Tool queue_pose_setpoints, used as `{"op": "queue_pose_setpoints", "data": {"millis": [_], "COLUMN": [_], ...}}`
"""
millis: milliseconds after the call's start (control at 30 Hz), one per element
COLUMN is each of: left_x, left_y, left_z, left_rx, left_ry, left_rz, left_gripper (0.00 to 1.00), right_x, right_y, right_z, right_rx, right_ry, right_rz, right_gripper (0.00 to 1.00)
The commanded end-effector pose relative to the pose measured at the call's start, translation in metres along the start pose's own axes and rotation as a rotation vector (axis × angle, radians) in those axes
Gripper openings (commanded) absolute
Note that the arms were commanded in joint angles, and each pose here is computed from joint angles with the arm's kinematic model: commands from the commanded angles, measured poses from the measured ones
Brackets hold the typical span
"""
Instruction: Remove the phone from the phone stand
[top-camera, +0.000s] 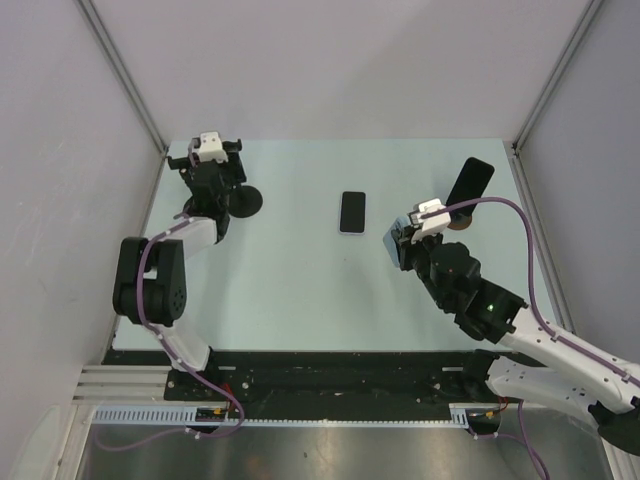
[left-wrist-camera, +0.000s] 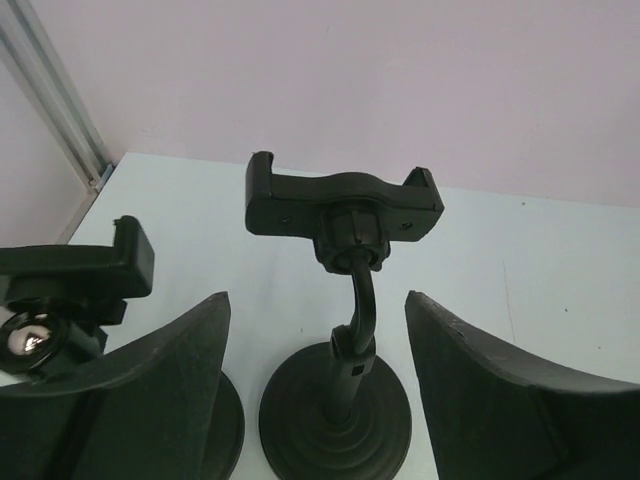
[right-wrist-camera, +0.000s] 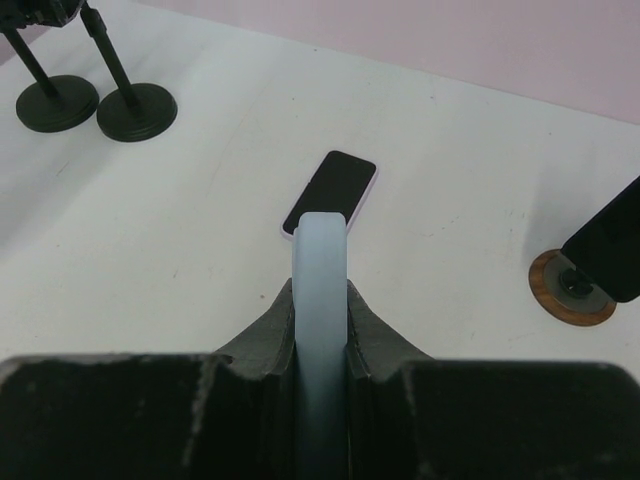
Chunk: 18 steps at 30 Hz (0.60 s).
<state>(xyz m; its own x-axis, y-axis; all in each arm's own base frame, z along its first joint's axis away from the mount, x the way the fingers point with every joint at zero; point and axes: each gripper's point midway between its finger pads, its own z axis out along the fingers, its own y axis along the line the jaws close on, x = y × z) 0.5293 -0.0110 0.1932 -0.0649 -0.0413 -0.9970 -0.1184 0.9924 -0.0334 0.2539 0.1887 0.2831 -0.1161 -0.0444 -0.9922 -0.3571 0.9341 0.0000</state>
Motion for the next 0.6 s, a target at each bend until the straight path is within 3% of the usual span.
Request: {"op": "queue_pose_setpoints", "data": {"millis": [0, 133, 300, 567], "left_x": [-0.048, -0.074, -0.103, -0.116], "left_y": [-0.002, -0.02, -0.077, -0.164], "left_z": [-0.021, -0.046, -0.095, -0.177], "left_rx": [0.005, 0.013, 0.133, 0.457], "left_ry": [-0.119, -0.174, -0.24, -0.302], "left_rz": [-0.052, -0.089, -0.091, -0.042], "left_gripper": [0.82, 0.92, 1.0, 1.0], "right_x": [-0.028, -0.03, -0.025, -0.018], "right_y": [0.001, -0.001, -0.004, -0.013], "right_z": [-0.006, -0.005, 0.001, 0.007], "right_rx": [-0.011, 0.004, 0.035, 0.083], "right_ry": [-0.092, -0.099, -0.056, 0.033], "right_rz": [0.071, 0.086, 0.127, 0.183], "right_gripper": [0.0, 0.0, 0.0, 0.0]}}
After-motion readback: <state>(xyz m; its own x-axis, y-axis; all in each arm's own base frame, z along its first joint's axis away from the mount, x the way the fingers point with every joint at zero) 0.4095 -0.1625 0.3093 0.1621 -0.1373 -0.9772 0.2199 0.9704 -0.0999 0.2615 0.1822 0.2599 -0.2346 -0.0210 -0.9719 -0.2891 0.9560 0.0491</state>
